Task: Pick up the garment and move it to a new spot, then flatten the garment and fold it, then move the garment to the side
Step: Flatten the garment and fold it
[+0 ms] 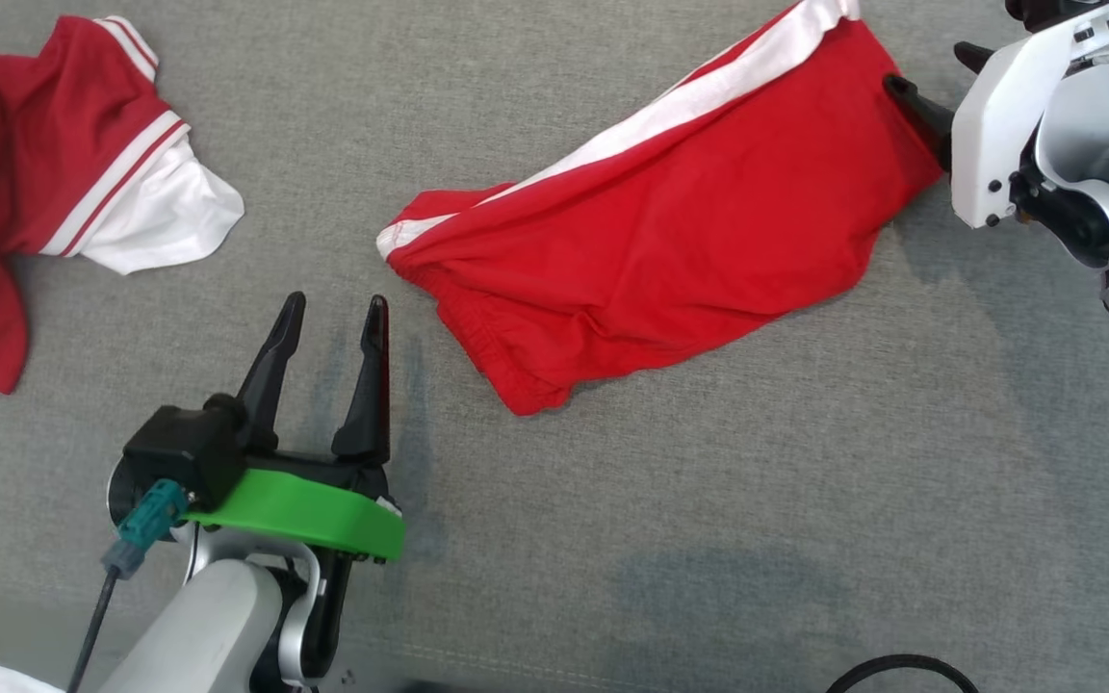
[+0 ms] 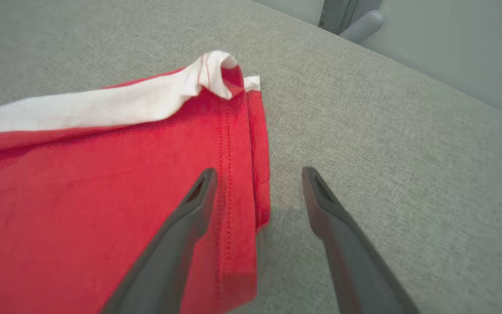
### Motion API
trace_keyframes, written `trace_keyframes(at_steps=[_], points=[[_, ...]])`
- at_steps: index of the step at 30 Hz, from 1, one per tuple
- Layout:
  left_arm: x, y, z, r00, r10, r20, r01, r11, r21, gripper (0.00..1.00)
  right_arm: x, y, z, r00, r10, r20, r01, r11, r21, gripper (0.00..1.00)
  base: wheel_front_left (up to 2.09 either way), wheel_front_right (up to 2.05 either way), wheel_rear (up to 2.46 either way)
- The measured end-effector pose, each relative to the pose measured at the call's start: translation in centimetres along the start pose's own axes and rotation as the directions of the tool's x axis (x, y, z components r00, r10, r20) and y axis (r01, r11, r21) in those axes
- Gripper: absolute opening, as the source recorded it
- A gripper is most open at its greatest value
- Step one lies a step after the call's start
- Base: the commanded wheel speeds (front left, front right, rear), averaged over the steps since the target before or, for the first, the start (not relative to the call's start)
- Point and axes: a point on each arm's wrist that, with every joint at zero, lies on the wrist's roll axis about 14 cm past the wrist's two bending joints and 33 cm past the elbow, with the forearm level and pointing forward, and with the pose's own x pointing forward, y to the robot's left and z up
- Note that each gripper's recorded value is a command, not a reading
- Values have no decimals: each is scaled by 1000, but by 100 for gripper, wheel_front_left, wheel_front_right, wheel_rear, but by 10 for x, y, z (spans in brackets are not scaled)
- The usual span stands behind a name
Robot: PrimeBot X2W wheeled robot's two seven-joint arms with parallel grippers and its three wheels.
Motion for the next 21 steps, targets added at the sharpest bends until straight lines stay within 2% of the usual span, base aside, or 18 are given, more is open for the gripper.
trace_keyframes(at_steps=[5,8,11,12,13,17,21], points=[[-7,9,-11,999,46,-13,-46,999,-8,100,24,14,-24,994,36,-101,-34,999,16,100,0,0,0],[-10,14,-13,998,68,-10,-68,998,-12,100,33,15,-31,990,30,-136,-32,999,-13,100,0,0,0],[-13,19,-14,996,89,-8,-90,996,-23,100,39,25,-36,985,52,-165,-53,999,3,100,0,0,0],[-15,21,-15,996,94,-8,-94,995,-23,100,39,27,-35,984,58,-171,-57,998,11,83,0,0,0],[-16,22,-15,995,98,-6,-99,995,-25,100,38,32,-36,981,75,-179,-69,997,35,0,0,0,0],[-22,22,-16,996,84,-4,-85,996,-21,100,31,55,-39,971,157,-179,-131,980,149,0,0,0,0],[-28,16,-22,999,43,-15,-43,999,11,100,16,65,-42,968,202,-152,-156,950,270,0,0,0,0]])
